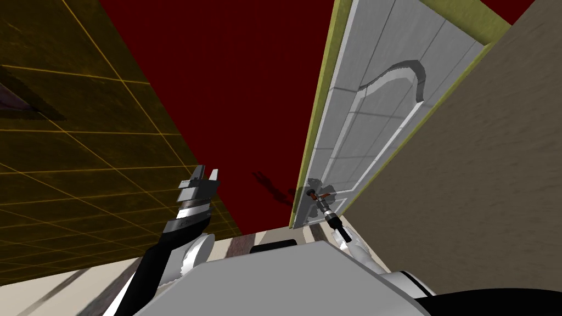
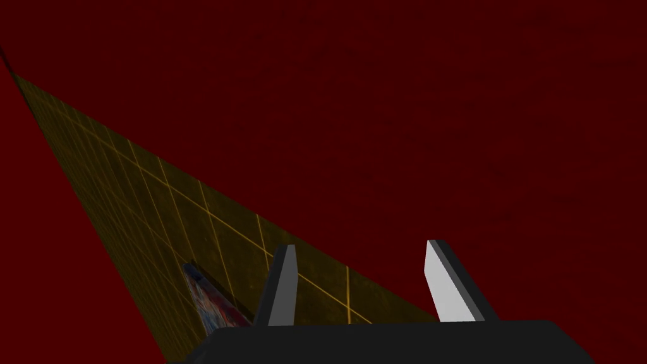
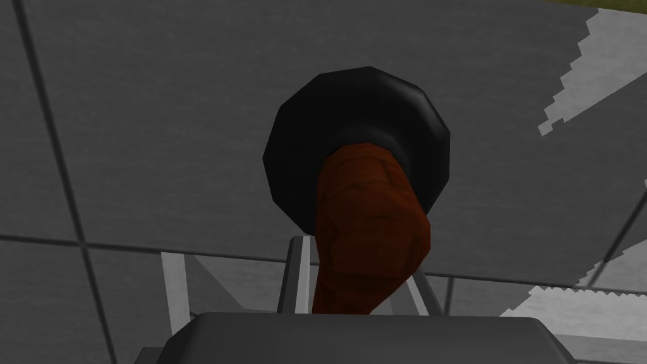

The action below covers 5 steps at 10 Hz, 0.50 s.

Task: Pull the door open

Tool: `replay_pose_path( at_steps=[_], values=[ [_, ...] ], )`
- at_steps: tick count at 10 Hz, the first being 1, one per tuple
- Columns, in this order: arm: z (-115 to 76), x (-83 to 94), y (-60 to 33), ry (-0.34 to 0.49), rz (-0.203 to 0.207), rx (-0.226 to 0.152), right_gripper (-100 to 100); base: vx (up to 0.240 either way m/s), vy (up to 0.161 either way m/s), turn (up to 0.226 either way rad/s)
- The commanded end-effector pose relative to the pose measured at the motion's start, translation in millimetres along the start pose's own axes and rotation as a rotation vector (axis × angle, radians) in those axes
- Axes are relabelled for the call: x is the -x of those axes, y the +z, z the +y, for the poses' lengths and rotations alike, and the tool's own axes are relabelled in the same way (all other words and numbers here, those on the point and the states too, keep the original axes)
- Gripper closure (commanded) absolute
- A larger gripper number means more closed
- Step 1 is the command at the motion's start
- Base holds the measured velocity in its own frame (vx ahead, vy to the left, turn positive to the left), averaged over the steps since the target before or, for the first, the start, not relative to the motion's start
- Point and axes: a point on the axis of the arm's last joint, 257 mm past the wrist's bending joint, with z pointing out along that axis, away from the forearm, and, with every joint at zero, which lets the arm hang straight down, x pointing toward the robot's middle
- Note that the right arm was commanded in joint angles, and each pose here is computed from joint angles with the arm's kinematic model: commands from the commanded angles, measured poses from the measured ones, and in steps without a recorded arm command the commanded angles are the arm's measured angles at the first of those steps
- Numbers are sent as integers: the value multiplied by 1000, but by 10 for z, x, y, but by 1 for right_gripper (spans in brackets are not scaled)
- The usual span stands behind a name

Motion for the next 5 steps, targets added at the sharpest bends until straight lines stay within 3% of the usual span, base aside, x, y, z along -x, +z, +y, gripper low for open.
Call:
replay_pose_path(
  at_steps=[1, 2, 4, 5],
  values=[
    [8, -3, 3, -1, 1, 2, 100, 0, 0, 0],
    [-4, 27, -81, -2, 12, 1, 100, -110, -69, 149],
    [-4, 54, -161, -3, 25, 3, 100, -181, -90, 203],
    [-4, 63, -191, -3, 30, 4, 100, -141, -72, 41]
  ],
)
